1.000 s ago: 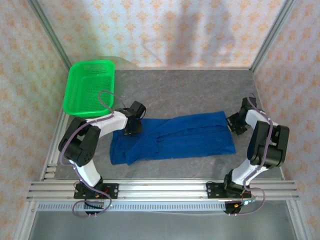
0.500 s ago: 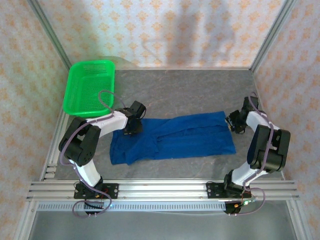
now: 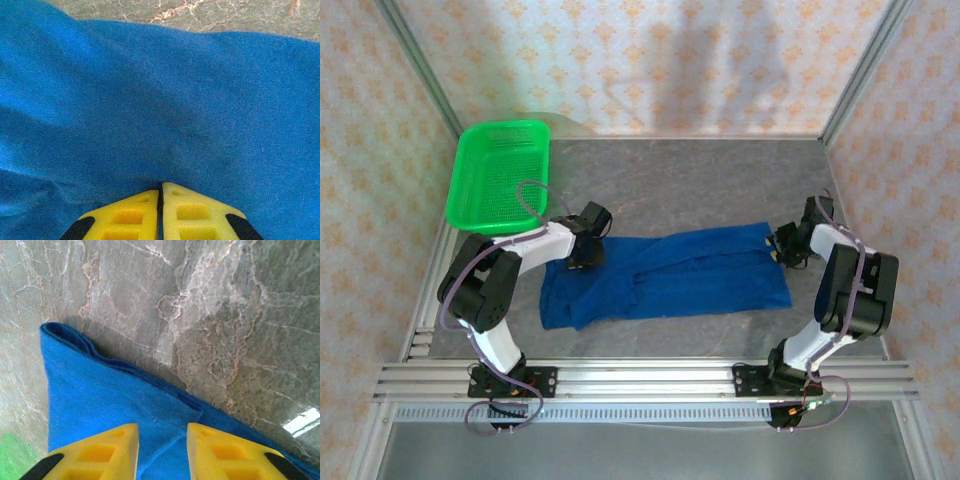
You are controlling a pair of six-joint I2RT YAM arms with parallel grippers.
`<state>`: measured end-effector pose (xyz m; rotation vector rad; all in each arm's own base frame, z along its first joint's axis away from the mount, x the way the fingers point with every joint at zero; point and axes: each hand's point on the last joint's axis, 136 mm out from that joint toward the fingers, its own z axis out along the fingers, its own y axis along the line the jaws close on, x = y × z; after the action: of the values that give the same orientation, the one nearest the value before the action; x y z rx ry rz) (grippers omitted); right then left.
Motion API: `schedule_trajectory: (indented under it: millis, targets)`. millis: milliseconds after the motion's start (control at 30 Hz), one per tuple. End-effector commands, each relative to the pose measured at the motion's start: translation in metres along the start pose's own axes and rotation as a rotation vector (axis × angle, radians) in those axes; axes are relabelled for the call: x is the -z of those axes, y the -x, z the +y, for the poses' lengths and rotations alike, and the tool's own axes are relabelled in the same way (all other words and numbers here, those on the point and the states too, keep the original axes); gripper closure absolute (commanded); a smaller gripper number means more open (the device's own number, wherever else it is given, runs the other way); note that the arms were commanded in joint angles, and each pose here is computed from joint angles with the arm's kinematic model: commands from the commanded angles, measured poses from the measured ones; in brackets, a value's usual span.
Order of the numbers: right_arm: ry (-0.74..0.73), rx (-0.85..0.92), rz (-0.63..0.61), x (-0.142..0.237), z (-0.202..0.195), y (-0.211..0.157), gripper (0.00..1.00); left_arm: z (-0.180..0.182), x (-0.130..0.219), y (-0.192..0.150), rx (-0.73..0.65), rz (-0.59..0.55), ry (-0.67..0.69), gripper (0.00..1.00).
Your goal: Fold and stack the t-shirts
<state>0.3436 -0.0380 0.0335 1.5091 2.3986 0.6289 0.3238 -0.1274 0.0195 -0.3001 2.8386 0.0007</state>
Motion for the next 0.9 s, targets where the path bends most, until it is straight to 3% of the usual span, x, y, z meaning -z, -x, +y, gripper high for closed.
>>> schedule_trajectory:
  millis: [0,267,433,633,867]
  targets:
    - [-0.006,-0.027,-0.004,-0.006,-0.004,0.003,0.67,0.006,-0.010,-0.003,-0.014,0.024,0.027,0.90]
    - [-0.038,-0.030,-0.021,-0.014,-0.009,0.010,0.68,0.008,-0.010,-0.003,-0.015,0.023,0.030,0.90]
    - [-0.062,-0.034,-0.055,-0.015,-0.011,0.018,0.77,0.009,-0.010,-0.005,-0.015,0.023,0.034,0.90]
    - [-0.090,-0.037,-0.083,-0.012,-0.012,0.024,0.99,0.013,-0.012,-0.009,-0.018,0.029,0.047,0.90]
    - [-0.105,0.013,-0.108,0.007,-0.007,0.027,1.00,0.017,-0.012,-0.011,-0.022,0.033,0.061,0.90]
